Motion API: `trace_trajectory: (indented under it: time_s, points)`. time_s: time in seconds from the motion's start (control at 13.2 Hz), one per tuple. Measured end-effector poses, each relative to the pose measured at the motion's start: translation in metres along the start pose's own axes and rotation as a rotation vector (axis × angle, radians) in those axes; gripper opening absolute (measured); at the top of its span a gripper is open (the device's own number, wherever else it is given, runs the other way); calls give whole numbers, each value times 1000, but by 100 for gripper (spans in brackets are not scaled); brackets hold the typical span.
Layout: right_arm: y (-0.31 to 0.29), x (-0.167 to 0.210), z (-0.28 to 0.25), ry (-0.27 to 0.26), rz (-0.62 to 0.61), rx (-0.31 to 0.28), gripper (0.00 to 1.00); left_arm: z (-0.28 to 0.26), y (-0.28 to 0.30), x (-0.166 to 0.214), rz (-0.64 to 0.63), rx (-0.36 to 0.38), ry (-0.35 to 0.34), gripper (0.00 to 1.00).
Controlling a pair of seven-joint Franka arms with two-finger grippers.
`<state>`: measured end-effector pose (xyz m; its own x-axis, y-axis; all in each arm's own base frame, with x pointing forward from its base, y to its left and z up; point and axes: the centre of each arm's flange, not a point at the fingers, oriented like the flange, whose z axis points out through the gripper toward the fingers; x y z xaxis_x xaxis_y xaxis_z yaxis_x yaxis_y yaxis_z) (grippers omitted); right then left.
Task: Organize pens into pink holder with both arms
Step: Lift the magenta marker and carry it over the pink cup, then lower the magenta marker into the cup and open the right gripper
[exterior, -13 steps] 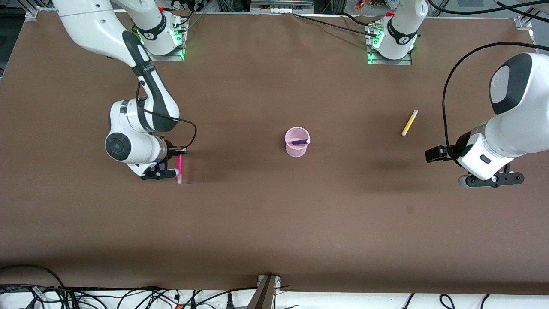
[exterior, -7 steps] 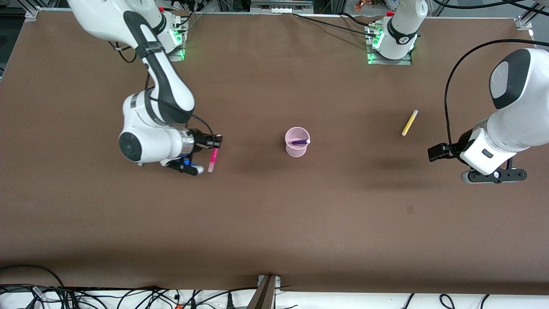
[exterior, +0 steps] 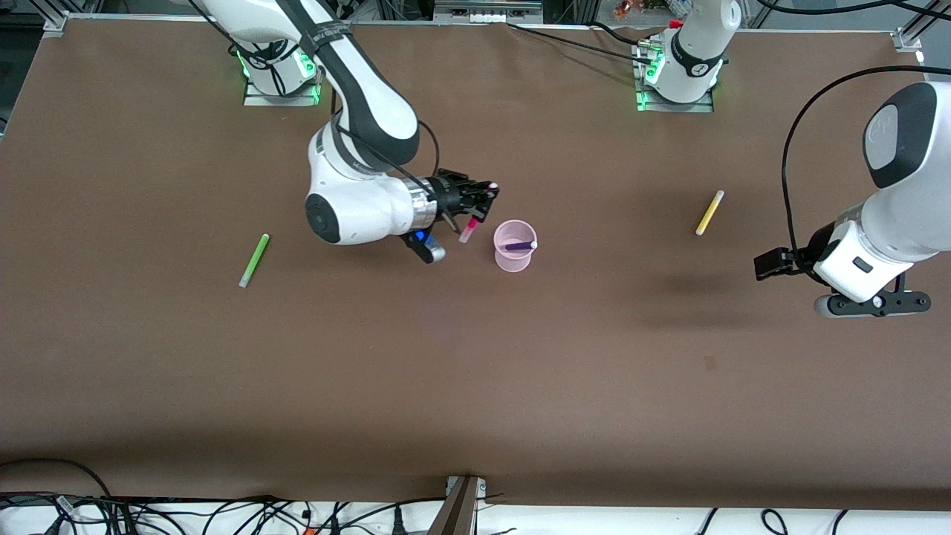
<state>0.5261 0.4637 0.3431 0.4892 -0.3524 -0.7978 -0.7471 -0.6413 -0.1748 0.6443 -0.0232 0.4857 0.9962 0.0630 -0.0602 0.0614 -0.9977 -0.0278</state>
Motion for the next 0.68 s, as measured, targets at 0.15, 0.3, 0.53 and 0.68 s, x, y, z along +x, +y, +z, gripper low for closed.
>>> trace_trajectory:
  time_s: [0.15, 0.3, 0.53, 0.68]
  points:
    - [-8, -10, 23, -76, 31, 41, 17, -1, -1, 0, -1, 0, 2, 100]
    - [-10, -14, 53, -79, 37, 48, 17, -4, 0, -1, 1, 1, 5, 100]
    - [-6, -16, 94, -51, 33, 36, 17, -8, 4, -4, 7, 9, 9, 100]
    - [-8, -9, 99, -46, 35, 35, 17, -9, 0, -5, 20, 4, 2, 100]
